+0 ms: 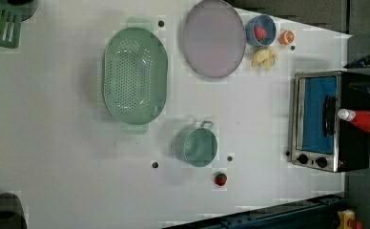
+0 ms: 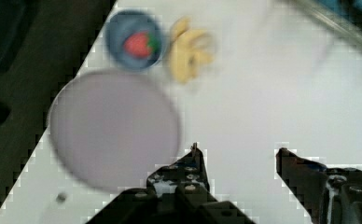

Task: Pick Ketchup from oven and place it on table.

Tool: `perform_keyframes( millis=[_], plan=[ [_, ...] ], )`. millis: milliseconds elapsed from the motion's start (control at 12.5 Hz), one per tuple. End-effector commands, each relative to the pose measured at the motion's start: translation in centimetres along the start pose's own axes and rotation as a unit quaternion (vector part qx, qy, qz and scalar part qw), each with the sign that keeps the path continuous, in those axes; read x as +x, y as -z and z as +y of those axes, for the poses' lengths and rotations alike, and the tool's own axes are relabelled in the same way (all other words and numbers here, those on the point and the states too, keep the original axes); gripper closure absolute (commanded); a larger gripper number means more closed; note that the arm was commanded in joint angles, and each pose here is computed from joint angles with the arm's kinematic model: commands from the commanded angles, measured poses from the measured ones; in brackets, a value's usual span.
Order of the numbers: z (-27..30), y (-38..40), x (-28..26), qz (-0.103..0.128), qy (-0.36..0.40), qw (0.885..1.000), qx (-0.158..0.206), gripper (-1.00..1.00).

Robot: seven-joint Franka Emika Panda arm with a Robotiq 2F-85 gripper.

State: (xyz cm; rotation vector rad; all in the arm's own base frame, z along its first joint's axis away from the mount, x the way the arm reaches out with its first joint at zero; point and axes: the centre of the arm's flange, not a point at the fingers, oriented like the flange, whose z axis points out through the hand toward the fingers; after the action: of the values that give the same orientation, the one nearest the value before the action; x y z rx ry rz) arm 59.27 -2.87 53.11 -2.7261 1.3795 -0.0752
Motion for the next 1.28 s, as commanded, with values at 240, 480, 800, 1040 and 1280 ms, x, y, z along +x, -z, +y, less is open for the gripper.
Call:
perform_keyframes(
  millis=[240,480,800,1040,1280],
  plan=[
    [1.1,-10.2,-3.6,-0.044,0.026,0.997,-0.06,-0.2],
    [3.9,-16.1,-4.1,-0.032,0.023,0.997,-0.067,-0.2],
    [6.8,-21.4,-4.7,-0.026,0.014,0.997,-0.068,-0.2],
    [8.7,-28.7,-4.7,-0.021,0.008,0.996,-0.085,-0.2],
    [9.4,-32.8,-4.7,-0.018,0.009,0.995,-0.095,-0.38]
  ],
)
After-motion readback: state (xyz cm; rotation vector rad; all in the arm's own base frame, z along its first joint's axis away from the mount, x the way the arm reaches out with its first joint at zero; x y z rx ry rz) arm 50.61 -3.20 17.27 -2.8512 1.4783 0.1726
